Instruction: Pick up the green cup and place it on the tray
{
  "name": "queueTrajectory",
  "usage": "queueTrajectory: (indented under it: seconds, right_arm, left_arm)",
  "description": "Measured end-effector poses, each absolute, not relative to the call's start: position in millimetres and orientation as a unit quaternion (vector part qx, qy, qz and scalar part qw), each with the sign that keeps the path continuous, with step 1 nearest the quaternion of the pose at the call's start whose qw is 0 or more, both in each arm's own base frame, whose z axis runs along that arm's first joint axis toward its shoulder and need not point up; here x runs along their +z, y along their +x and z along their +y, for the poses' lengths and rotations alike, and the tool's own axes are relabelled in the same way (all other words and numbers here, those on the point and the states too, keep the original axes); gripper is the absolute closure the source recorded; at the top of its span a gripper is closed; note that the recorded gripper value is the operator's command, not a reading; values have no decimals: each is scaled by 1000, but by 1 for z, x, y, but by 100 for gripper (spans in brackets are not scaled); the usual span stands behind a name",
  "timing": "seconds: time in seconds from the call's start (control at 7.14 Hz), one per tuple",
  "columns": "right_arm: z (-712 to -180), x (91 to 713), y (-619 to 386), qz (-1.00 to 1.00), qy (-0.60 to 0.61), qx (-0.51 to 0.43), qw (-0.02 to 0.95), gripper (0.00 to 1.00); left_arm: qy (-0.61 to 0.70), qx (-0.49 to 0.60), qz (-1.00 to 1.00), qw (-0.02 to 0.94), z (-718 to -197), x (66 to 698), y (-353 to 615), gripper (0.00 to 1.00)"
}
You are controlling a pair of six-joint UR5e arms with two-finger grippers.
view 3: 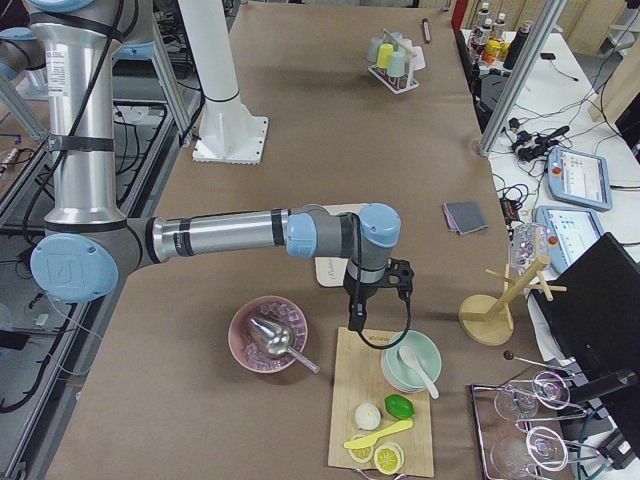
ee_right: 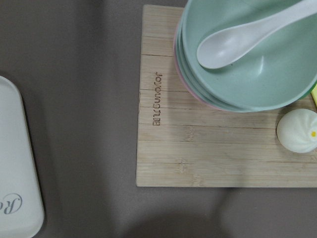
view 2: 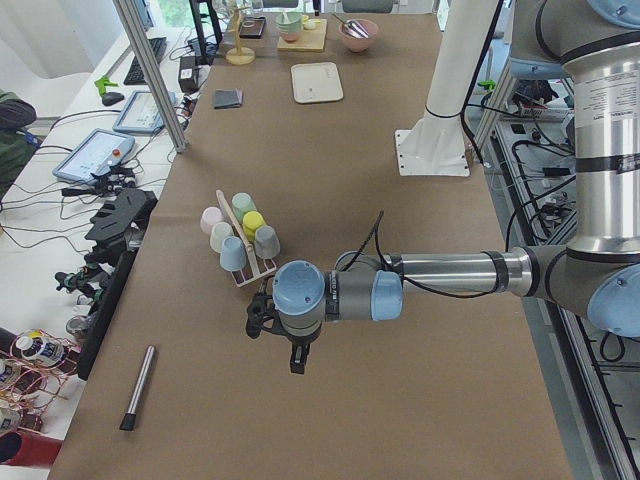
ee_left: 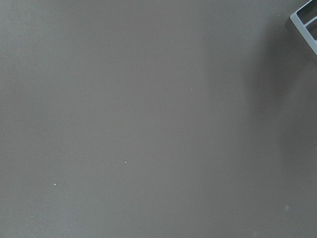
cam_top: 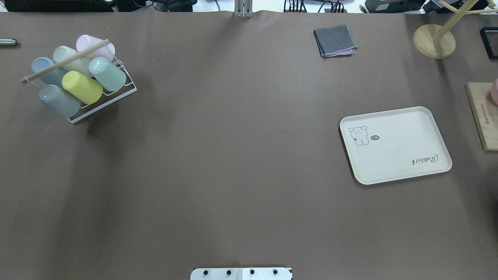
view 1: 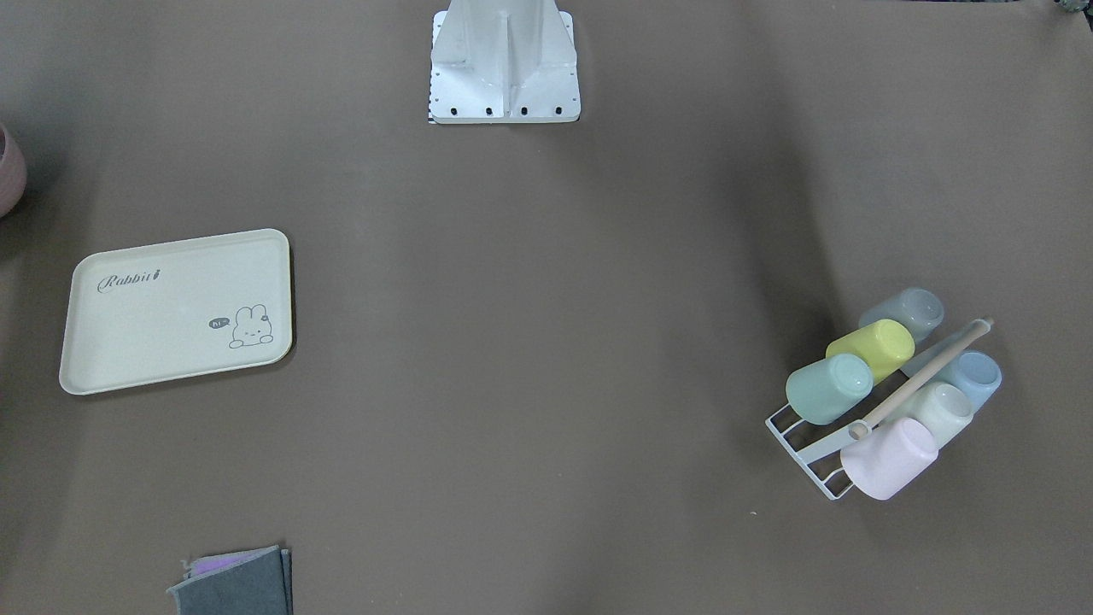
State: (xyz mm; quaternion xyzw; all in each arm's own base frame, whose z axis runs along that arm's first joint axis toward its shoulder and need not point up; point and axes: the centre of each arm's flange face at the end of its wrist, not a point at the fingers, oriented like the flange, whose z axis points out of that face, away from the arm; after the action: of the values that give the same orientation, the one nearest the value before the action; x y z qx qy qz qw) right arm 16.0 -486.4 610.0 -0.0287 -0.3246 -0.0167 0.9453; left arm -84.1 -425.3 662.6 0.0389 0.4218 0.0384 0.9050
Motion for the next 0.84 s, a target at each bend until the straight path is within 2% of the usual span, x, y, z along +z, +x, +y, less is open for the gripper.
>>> queueTrajectory:
  seconds: [0.84]
  right_arm:
    - [-504, 584, -33, -328, -49, 20, 943, 0]
  left_arm:
    - [64, 51, 423, 902, -454, 632, -84, 1]
